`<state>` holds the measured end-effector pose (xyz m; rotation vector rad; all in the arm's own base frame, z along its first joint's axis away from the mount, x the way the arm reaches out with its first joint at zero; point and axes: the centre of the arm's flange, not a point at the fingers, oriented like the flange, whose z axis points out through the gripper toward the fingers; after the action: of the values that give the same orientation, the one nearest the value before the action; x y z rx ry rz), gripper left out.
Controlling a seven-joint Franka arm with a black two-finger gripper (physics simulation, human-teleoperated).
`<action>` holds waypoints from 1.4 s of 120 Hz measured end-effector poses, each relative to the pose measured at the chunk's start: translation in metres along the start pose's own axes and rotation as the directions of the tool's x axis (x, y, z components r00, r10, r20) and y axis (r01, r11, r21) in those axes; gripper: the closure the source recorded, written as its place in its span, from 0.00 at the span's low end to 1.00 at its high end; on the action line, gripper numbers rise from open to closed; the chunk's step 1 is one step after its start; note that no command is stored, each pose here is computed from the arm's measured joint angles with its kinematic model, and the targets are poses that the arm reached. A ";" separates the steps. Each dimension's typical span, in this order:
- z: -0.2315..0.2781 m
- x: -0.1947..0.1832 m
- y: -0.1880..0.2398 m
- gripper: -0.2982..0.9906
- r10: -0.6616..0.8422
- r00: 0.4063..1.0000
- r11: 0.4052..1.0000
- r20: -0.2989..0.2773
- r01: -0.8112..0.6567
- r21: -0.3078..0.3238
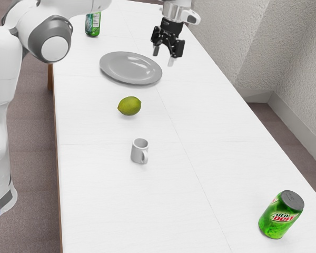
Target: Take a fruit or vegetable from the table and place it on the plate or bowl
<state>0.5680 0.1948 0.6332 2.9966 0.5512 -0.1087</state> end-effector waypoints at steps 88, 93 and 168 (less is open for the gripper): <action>0.018 -0.038 0.053 0.23 -0.014 1.000 0.992 -0.015 0.016 0.127; 0.049 -0.041 0.056 0.23 -0.011 1.000 0.992 0.025 0.008 0.127; 0.085 -0.086 -0.048 0.23 -0.024 0.995 0.999 -0.101 0.029 0.045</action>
<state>0.4664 0.2002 0.5530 3.0537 0.6068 0.0282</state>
